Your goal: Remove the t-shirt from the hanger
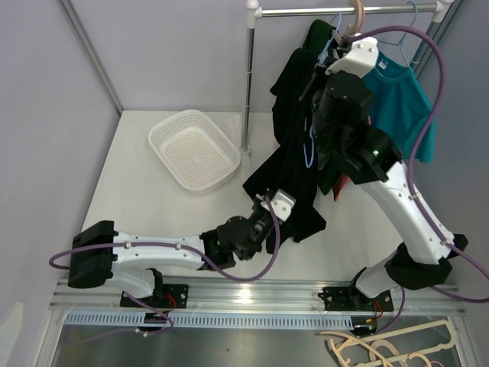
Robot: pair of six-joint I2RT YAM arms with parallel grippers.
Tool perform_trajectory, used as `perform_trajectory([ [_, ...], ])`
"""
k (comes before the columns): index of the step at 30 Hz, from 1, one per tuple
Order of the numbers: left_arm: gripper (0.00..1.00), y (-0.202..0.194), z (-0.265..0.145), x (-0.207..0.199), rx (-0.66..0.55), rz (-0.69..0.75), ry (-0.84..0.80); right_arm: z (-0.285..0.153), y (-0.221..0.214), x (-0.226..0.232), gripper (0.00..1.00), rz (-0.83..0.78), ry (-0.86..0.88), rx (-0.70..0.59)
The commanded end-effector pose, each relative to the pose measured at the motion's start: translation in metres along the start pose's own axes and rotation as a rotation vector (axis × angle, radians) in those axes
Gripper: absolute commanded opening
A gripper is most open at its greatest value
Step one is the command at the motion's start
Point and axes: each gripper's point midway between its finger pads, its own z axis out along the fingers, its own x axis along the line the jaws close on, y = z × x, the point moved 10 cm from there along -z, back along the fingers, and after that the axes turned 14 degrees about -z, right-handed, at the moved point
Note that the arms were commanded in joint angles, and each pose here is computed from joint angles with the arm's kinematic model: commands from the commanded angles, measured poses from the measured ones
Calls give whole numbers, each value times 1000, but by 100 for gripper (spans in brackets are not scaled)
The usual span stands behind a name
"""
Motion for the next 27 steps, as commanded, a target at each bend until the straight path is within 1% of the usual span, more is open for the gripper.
perform_trajectory([
  [1, 1, 23, 21, 21, -8, -139, 29, -37, 33, -29, 0, 135, 98, -26],
  [2, 1, 15, 24, 27, 59, -135, 47, -42, 30, -27, 0, 137, 125, -11],
  [3, 1, 36, 35, 29, 32, -175, 32, -45, 24, -26, 0, 128, 148, 12],
  [4, 1, 40, 41, 34, 48, -178, 40, -48, 18, -26, 0, 120, 167, 36],
  [5, 1, 41, 50, 48, 64, -181, 78, -56, 19, -29, 0, 132, 214, 38],
  [6, 1, 47, 58, 51, 101, -192, 65, -60, 16, -28, 0, 146, 239, 53],
  [7, 1, 63, 67, 57, 92, -211, 74, -63, 12, -30, 0, 140, 257, 74],
  [8, 1, 66, 75, 70, 99, -212, 111, -65, 6, -29, 0, 131, 277, 95],
  [9, 1, 72, 83, 73, 121, -207, 116, -70, 6, -31, 0, 144, 310, 107],
  [10, 1, 87, 89, 79, 103, -214, 138, -73, 2, -33, 0, 127, 321, 135],
  [11, 1, 90, 94, 89, 109, -210, 174, -75, 2, -34, 0, 126, 331, 142],
  [12, 1, 106, 100, 95, 88, -219, 184, -78, 2, -38, 0, 127, 346, 146],
  [13, 1, 106, 106, 106, 140, -198, 225, -81, 1, -41, 0, 118, 351, 158],
  [14, 1, 104, 110, 112, 166, -226, 248, -84, 3, -44, 0, 119, 360, 158],
  [15, 1, 141, 114, 119, 113, -270, 262, -87, 5, -48, 0, 120, 367, 162],
  [16, 1, 122, 119, 136, 221, -238, 329, -91, 1, -52, 0, 94, 365, 192],
  [17, 1, 121, 120, 145, 250, -262, 361, -93, 2, -55, 0, 91, 364, 201],
  [18, 1, 141, 120, 154, 215, -293, 385, -97, -1, -61, 0, 81, 356, 222],
  [19, 1, 140, 117, 172, 237, -290, 439, -100, -3, -64, 0, 78, 359, 229],
  [21, 1, 152, 113, 190, 211, -323, 481, -103, -11, -67, 0, 68, 359, 247],
  [22, 1, 155, 110, 207, 202, -331, 526, -108, -8, -74, 0, 88, 366, 230],
  [23, 1, 152, 108, 215, 234, -337, 540, -110, -9, -77, 0, 91, 366, 227],
  [24, 1, 170, 106, 223, 198, -352, 551, -112, -10, -79, 0, 92, 367, 226],
  [25, 1, 171, 105, 238, 203, -356, 598, -115, -7, -85, 0, 101, 366, 216],
  [26, 1, 160, 107, 245, 272, -345, 622, -116, -6, -88, 0, 104, 360, 210],
  [27, 1, 184, 103, 253, 213, -359, 624, -116, -6, -88, 0, 105, 355, 201],
])
